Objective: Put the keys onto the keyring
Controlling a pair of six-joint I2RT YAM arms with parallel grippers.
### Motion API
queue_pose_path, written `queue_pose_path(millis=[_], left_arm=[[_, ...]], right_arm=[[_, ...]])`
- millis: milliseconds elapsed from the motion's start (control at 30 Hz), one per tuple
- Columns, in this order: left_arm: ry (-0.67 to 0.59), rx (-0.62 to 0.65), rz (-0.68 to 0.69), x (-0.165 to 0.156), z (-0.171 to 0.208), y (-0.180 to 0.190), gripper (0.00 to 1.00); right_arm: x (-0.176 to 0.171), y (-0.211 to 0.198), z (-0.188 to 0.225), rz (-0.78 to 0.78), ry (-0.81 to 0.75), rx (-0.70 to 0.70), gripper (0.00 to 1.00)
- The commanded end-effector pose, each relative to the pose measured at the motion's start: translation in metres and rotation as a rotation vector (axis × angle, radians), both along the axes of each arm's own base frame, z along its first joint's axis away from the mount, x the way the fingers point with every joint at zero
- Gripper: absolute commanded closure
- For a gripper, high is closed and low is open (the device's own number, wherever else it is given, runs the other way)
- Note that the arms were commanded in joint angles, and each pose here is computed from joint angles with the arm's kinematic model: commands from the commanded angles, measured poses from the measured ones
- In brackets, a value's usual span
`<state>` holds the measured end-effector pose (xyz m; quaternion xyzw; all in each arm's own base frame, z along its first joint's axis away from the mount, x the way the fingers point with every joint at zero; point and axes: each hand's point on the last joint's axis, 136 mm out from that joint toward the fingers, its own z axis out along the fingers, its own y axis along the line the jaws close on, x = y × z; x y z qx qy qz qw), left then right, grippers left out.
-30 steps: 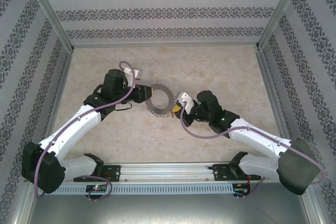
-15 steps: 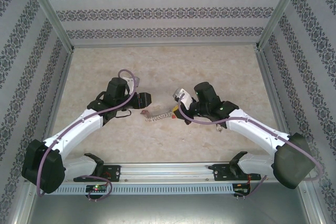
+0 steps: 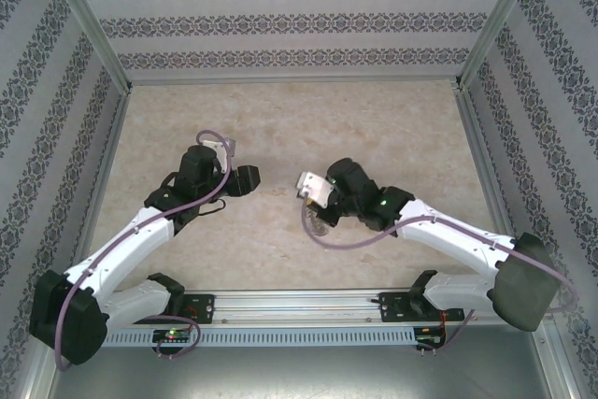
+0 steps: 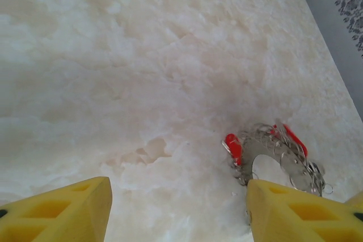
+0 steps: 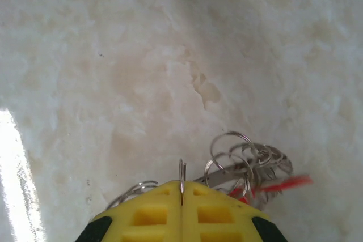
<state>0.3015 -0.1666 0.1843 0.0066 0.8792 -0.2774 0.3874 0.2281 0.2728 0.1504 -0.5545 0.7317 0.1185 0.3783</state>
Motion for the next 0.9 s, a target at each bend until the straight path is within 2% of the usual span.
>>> queue_pose_path(millis=[0, 133, 200, 300, 433, 667, 867], left_arm=[[-0.14, 0.011, -0.007, 0.005, 0.024, 0.005, 0.37], [-0.26, -0.001, -0.135, -0.002, 0.045, -0.01, 0.39], [-0.332, -0.006, -0.234, -0.01, 0.055, -0.021, 0.42], [-0.452, -0.008, -0.42, -0.029, 0.069, -0.04, 0.48], [-0.575, 0.013, -0.666, -0.059, 0.074, -0.058, 0.57], [-0.637, 0.061, -0.877, -0.081, 0.073, -0.069, 0.61], [-0.668, 0.099, -1.008, -0.093, 0.062, -0.084, 0.6]], right_arm=[[0.015, -0.002, 0.012, 0.029, -0.229, -0.089, 1.0], [-0.006, 0.011, 0.024, 0.129, -0.064, 0.11, 1.0], [-0.021, 0.018, 0.036, 0.218, 0.048, 0.244, 1.0], [-0.031, 0.021, 0.044, 0.293, 0.131, 0.337, 1.0], [-0.031, 0.02, 0.048, 0.327, 0.152, 0.375, 1.0], [-0.03, 0.018, 0.047, 0.371, 0.112, 0.339, 1.0], [-0.035, 0.017, 0.041, 0.406, 0.062, 0.294, 1.0]])
